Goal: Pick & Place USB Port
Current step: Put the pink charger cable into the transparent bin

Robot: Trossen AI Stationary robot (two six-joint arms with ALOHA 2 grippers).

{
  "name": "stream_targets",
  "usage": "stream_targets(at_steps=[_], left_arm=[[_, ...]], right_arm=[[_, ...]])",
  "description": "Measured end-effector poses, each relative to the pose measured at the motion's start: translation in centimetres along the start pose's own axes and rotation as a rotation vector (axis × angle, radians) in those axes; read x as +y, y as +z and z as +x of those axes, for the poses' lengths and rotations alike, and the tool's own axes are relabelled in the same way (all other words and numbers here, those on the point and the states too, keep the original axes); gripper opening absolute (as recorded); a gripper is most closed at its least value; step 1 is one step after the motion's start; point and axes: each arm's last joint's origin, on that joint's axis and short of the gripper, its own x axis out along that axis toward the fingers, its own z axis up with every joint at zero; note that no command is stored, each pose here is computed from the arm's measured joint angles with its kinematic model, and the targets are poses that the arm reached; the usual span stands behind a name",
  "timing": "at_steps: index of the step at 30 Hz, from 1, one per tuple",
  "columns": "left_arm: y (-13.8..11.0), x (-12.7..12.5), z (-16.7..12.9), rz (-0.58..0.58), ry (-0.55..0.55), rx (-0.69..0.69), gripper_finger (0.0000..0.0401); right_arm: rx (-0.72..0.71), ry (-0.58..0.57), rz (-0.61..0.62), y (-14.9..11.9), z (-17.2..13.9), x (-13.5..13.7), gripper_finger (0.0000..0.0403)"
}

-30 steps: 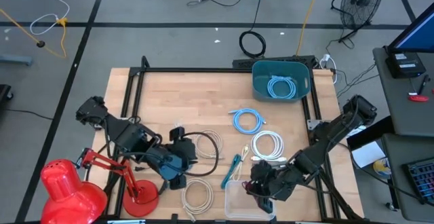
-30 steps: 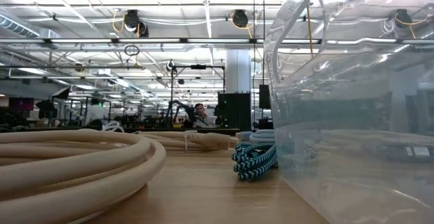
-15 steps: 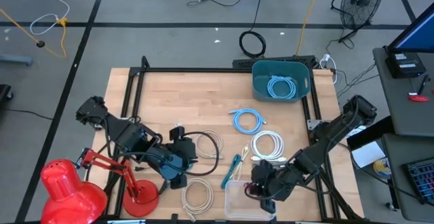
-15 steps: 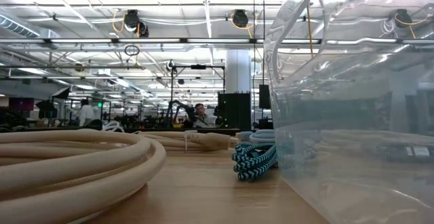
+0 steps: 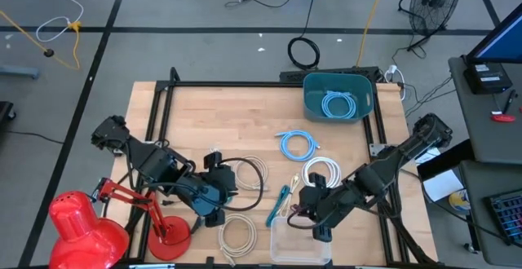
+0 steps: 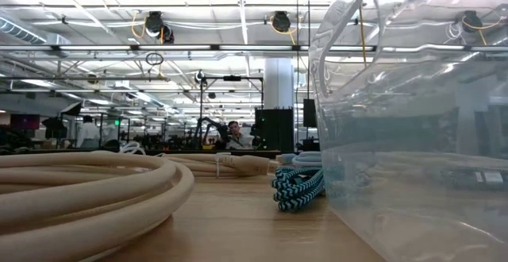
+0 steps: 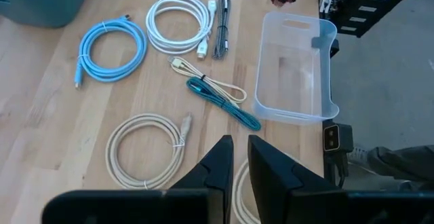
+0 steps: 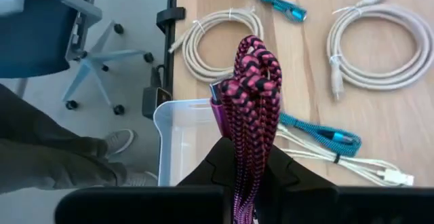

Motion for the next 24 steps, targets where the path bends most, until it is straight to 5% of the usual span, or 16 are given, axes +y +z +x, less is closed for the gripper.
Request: stream_targets(at_steps=[13, 24], left_arm=[[-2.5, -0.4, 2.6, 0.006, 0.028, 0.119, 0.0046], [-4.6, -1.4, 5.2, -0.005, -0.024, 0.158, 0.0046]], right_arm=[[0.206, 0.030, -0.129, -0.6, 6.4, 2.5, 0.0013], [0.293, 0.004, -0.248, -1.0, 8.0, 4.9, 0.0014]])
